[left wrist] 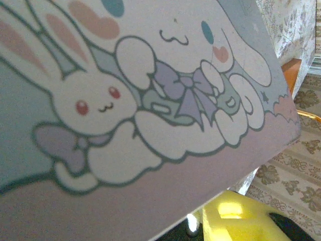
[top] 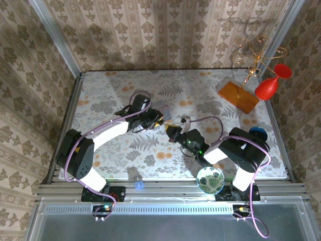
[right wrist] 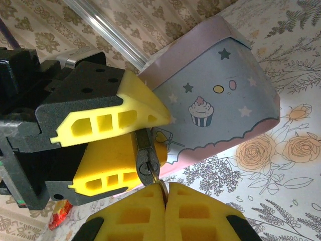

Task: Unlock a padlock with a key

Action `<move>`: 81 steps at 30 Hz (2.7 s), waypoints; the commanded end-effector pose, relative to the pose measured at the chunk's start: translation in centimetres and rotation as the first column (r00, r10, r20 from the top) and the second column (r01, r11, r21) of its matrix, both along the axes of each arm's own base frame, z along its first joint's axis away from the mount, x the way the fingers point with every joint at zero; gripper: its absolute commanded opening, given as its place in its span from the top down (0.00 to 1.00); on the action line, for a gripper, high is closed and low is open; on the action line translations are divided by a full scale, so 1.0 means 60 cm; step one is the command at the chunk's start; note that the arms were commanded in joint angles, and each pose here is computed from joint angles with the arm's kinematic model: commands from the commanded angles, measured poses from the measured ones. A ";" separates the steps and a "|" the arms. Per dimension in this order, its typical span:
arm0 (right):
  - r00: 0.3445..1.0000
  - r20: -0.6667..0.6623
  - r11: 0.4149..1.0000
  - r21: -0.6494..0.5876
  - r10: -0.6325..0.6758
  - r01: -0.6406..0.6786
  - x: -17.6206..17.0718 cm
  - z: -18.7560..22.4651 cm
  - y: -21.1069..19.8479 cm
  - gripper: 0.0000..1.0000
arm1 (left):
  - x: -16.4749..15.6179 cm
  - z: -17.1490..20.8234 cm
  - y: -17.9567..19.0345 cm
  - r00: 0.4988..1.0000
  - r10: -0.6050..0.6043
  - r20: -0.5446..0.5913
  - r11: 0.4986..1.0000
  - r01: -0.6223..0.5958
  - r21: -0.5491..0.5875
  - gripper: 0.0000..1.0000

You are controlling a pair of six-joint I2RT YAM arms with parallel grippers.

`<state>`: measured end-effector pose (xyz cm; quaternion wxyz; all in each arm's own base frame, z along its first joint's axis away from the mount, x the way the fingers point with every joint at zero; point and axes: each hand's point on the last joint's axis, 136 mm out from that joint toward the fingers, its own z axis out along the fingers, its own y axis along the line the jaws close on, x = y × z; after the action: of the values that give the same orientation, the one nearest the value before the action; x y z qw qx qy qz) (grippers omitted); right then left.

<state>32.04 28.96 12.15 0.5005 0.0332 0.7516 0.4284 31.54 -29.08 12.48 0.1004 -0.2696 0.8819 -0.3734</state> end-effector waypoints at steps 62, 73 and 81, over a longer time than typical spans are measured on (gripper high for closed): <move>0.899 -0.059 0.895 0.140 0.434 -0.423 0.061 0.129 0.076 1.00 | -0.062 0.007 -0.075 0.967 -0.253 -0.023 0.963 0.250 -0.098 1.00; 0.869 -0.016 0.860 0.153 0.495 -0.487 0.071 0.151 0.089 1.00 | -0.066 0.011 -0.086 0.960 -0.281 -0.013 0.954 0.278 -0.111 1.00; 0.890 -0.039 0.886 0.123 0.454 -0.446 0.105 0.149 0.052 1.00 | -0.070 0.013 -0.081 0.961 -0.278 -0.009 0.955 0.275 -0.111 1.00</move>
<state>34.91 30.76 11.56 0.2336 -0.0384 0.8128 0.5322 33.81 -28.73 11.90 0.1459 -0.2561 0.8835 -0.3642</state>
